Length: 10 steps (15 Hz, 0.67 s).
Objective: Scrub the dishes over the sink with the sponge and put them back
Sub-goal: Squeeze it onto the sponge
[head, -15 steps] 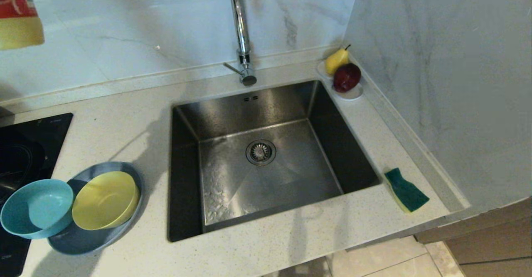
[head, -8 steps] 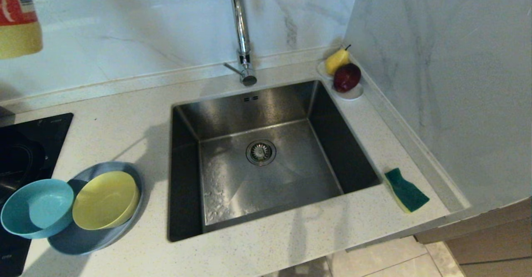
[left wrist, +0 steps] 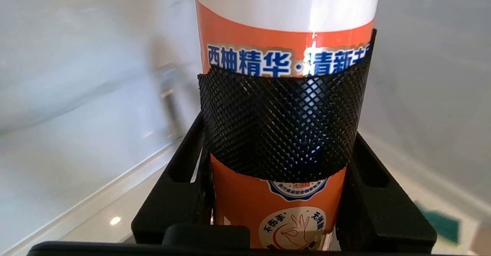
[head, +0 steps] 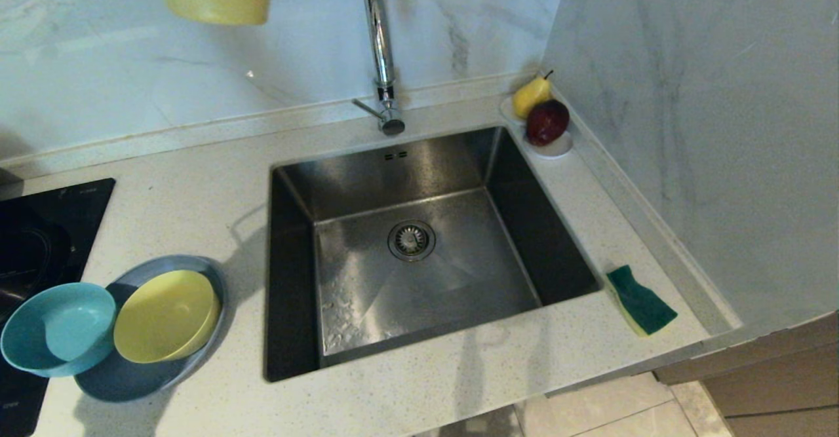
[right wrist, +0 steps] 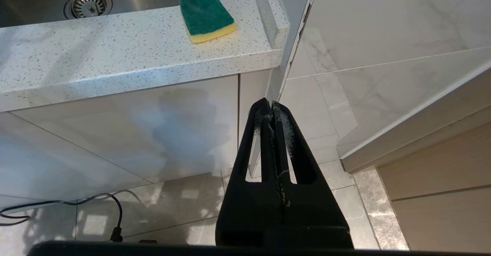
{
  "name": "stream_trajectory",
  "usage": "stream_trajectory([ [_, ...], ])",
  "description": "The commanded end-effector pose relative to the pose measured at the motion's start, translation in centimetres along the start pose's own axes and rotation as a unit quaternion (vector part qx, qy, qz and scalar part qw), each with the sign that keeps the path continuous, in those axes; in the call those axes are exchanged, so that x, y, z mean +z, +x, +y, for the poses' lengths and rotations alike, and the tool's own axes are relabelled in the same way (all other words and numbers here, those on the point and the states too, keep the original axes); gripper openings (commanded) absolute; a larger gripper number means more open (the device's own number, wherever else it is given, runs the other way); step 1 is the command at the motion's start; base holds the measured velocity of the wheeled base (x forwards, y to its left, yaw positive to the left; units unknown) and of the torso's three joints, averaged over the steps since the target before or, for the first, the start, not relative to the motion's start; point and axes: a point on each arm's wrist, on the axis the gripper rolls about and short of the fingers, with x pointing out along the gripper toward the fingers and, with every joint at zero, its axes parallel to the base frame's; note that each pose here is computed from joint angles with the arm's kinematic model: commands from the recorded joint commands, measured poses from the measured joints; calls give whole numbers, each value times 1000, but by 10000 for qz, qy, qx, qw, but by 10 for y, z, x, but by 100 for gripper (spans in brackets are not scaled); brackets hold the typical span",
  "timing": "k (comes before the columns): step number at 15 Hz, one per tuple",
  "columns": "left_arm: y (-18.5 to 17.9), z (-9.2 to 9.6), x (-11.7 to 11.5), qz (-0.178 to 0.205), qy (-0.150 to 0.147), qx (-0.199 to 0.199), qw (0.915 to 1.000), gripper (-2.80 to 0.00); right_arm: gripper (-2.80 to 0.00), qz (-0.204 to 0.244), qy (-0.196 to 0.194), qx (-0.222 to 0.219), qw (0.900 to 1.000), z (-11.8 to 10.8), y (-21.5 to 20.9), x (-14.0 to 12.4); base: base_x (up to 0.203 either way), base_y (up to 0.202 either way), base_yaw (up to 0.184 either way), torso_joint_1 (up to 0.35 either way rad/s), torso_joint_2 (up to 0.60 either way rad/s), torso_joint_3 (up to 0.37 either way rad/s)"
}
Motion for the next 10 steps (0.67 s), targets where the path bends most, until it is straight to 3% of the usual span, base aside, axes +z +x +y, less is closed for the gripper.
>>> stream_trajectory([
  [1, 50, -29, -18, 175, -19, -292, 9994, -280, -280, -6, 0, 3, 10000, 0, 0, 0, 0, 0, 0, 0, 0, 0],
  [5, 88, -56, -23, 71, -109, -448, 9989, -280, -280, -6, 0, 3, 10000, 0, 0, 0, 0, 0, 0, 0, 0, 0],
  [10, 112, -102, -57, 533, 1, -697, 9961, -280, -280, -6, 0, 3, 10000, 0, 0, 0, 0, 0, 0, 0, 0, 0],
])
